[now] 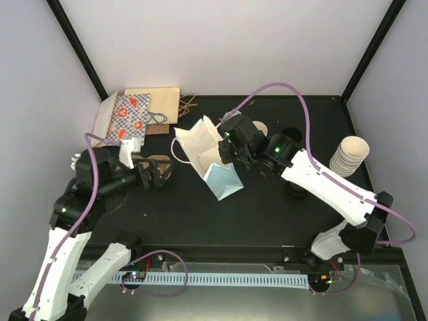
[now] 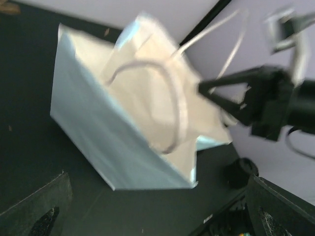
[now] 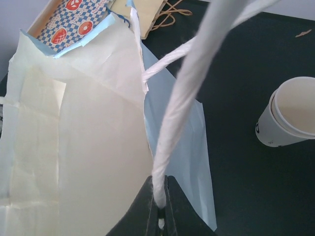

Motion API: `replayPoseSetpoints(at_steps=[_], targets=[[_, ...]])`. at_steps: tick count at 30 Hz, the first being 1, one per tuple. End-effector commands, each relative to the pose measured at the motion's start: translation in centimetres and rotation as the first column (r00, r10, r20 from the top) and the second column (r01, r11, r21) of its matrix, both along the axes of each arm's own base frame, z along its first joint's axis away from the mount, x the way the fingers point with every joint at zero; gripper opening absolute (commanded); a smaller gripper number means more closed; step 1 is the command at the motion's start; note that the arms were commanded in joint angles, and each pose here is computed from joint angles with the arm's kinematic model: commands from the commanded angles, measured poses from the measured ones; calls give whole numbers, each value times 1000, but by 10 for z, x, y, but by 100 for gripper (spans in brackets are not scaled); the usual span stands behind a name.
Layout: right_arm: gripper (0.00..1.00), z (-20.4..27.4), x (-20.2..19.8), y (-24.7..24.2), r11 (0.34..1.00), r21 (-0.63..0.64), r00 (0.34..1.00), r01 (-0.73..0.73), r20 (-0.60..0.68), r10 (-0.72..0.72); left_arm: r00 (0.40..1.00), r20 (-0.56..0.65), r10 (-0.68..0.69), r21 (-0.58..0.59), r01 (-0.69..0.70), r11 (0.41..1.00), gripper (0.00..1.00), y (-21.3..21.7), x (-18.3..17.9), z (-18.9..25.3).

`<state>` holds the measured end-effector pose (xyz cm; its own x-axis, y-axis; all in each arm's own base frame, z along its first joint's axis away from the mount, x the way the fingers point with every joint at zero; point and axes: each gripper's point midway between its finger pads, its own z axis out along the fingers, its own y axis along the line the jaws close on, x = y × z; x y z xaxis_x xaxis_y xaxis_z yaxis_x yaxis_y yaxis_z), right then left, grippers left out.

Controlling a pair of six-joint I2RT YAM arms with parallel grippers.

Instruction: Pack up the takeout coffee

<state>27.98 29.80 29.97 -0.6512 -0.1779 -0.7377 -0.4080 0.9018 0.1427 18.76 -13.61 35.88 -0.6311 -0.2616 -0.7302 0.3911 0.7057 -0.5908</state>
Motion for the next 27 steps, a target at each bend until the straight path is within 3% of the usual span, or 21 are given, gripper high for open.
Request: replayPoseSetpoints(at_steps=[1, 9, 12, 18, 25, 27], targets=[[3, 12, -1, 0, 998, 61, 1000, 2, 27, -3, 990, -136, -49, -68, 40, 997, 99, -12, -1, -41], [4, 10, -3, 3, 997, 72, 1000, -17, 15, 16, 964, -219, -150, -236, 96, 967, 95, -38, 0, -56], [4, 10, -4, 5, 997, 80, 1000, -20, 13, 19, 961, -199, -192, -297, 128, 946, 93, -52, 1, -51], [4, 10, -3, 4, 997, 79, 1000, -17, 15, 16, 973, -190, -127, -248, 78, 966, 94, -58, 14, -57], [6, 11, -2, -2, 996, 86, 1000, 20, 14, -21, 984, -164, 64, -137, -87, 987, 66, -39, 48, -74], [14, 12, -3, -3, 996, 89, 1000, 25, 13, -27, 985, -153, 80, -123, -100, 987, 59, -39, 55, -75]])
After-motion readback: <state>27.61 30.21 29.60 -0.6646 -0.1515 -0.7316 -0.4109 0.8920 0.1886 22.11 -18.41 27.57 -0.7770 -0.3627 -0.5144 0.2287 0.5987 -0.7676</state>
